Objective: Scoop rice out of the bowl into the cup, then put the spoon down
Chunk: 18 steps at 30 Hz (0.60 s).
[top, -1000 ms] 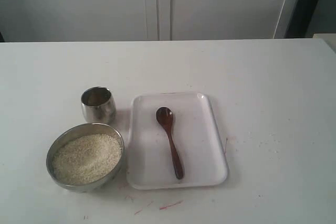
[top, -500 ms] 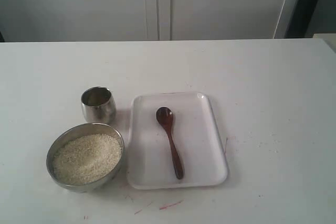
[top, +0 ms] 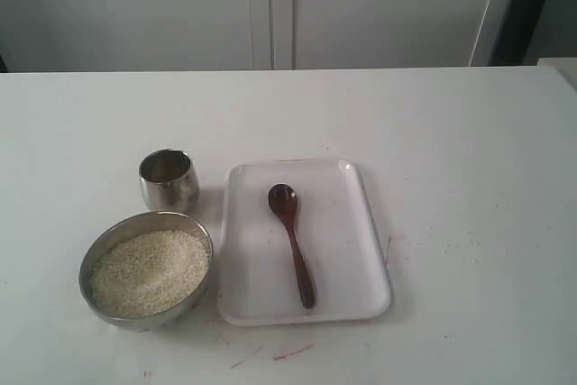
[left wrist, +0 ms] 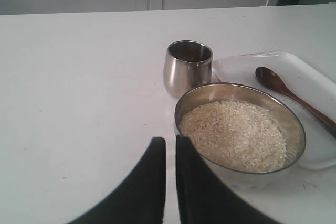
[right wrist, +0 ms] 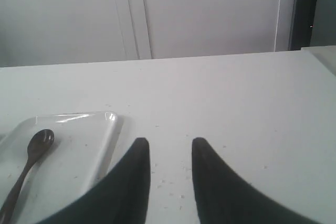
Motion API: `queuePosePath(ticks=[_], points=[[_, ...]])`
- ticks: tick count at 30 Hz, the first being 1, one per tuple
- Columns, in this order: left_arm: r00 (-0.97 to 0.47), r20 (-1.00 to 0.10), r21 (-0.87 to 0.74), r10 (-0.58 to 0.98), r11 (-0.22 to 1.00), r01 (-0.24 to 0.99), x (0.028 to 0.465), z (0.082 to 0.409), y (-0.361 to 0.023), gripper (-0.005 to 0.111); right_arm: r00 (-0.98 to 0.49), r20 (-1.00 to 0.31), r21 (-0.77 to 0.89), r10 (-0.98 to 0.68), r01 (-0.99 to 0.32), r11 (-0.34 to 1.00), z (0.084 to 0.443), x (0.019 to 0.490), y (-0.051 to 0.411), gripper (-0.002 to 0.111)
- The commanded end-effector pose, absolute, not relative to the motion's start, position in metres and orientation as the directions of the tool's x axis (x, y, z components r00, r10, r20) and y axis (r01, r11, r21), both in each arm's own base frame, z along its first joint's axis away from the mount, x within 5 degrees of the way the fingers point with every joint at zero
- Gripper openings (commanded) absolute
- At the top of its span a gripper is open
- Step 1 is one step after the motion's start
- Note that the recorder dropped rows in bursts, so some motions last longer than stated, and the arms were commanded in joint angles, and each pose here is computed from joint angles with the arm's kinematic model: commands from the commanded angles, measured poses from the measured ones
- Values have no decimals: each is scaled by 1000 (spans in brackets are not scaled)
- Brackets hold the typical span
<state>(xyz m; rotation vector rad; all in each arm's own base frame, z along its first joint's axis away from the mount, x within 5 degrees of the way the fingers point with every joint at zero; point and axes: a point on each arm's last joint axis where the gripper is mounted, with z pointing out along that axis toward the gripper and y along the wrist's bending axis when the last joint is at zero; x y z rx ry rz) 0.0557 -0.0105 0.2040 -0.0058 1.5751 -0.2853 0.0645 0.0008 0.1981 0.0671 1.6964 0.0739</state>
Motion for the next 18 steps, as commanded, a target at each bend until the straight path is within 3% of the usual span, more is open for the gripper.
queuePosePath(ticks=[1,6,9,18], points=[[-24,-981,-193,-192,964,182,55,206,-11,14,-132,-988,79,79,5,997,196,64,1,27],[-24,-981,-193,-192,964,182,55,206,-11,14,-166,-985,43,43,4,999,193,64,0,23],[-24,-981,-193,-192,964,182,55,206,-11,14,-235,-971,35,35,5,999,187,62,0,1],[-24,-981,-193,-192,964,182,55,206,-11,14,-287,-958,-21,-18,6,1000,182,61,-1,0]])
